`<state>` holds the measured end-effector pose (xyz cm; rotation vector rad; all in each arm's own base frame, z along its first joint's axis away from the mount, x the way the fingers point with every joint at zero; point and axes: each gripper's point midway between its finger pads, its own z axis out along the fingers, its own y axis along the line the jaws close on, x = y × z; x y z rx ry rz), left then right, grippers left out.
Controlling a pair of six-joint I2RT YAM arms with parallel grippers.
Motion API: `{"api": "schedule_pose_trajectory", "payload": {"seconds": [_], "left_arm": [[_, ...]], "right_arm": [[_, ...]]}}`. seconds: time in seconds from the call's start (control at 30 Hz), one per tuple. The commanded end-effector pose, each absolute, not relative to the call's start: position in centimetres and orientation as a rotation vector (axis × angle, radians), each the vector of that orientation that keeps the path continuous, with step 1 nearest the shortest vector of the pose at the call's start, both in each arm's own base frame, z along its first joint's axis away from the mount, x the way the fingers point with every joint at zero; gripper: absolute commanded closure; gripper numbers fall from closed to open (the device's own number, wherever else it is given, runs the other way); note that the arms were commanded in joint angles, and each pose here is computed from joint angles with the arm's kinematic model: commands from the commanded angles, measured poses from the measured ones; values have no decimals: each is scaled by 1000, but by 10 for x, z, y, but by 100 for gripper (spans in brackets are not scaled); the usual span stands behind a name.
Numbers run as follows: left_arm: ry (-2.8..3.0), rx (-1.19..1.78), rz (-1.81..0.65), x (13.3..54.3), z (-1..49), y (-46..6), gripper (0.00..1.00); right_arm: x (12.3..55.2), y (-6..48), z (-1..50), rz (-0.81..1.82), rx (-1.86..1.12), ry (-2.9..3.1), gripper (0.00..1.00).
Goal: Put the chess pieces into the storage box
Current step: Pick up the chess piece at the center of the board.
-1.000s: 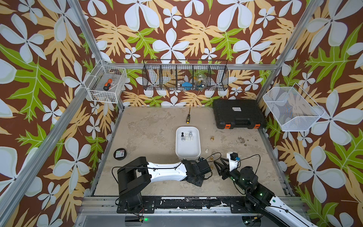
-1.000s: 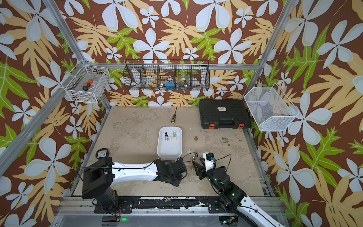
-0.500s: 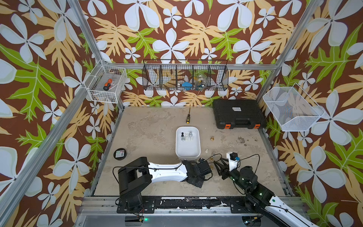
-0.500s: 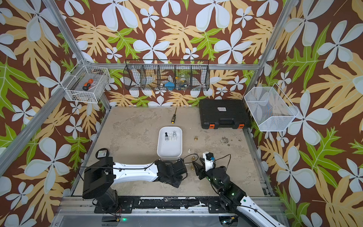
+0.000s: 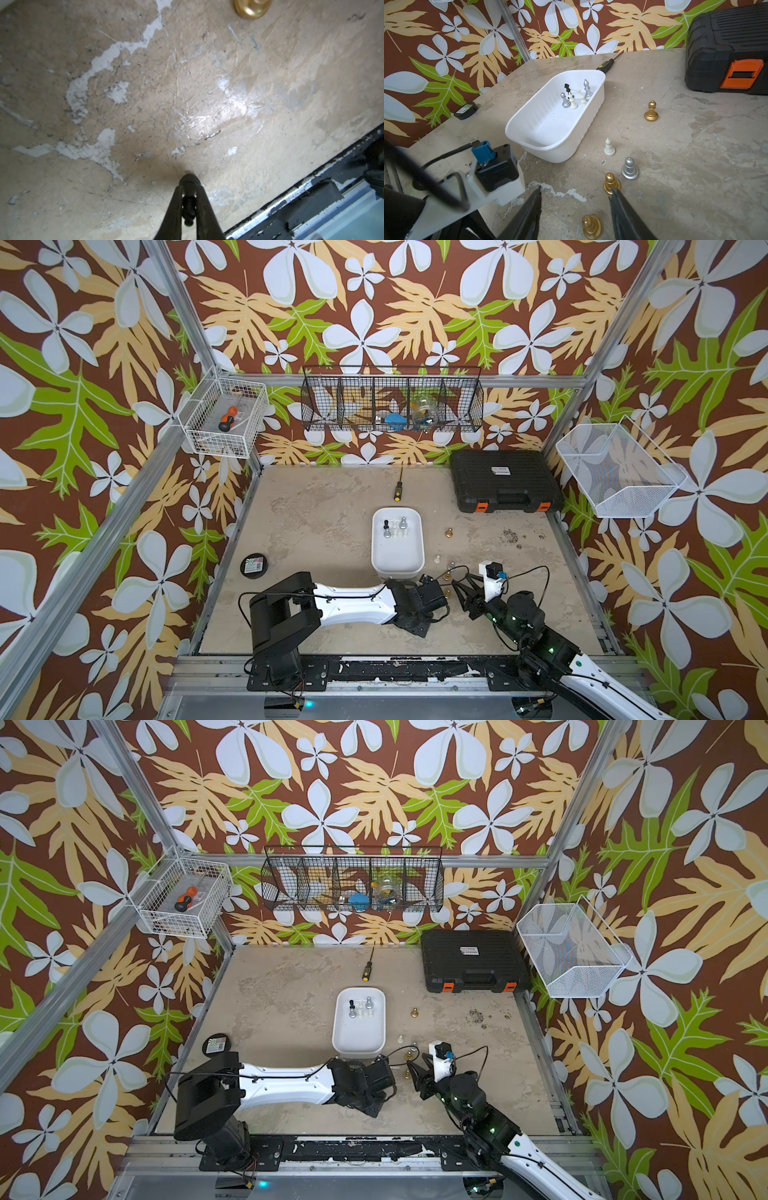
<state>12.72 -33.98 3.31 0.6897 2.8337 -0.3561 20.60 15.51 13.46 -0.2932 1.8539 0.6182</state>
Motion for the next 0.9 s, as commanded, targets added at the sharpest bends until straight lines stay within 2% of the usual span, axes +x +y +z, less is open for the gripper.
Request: {"api": "schedule_pose_trajectory", "payload": {"seconds": [0.0,0.17,0.37,0.47,0.6,0.73,0.87], "left_arm": [[2821,690,-338,129,37,-338,87],[2777,702,-319,137,56,-341,89],[2702,691,-317,163,105,-340,89],[2654,624,-330,197,132,-330,89],[2604,551,-227,255,152,-305,89],[2617,480,-149,305,140,-281,89],[2633,420,-78,339,126,-261,89]], "right_arm": [[208,155,141,621,-283,1830,45],[208,155,141,619,-281,1829,45],[208,155,141,620,-281,1829,45],[208,155,143,621,-281,1823,45],[207,154,145,625,-277,1811,46],[207,152,147,626,-272,1800,45],[206,153,147,628,-274,1798,46]]}}
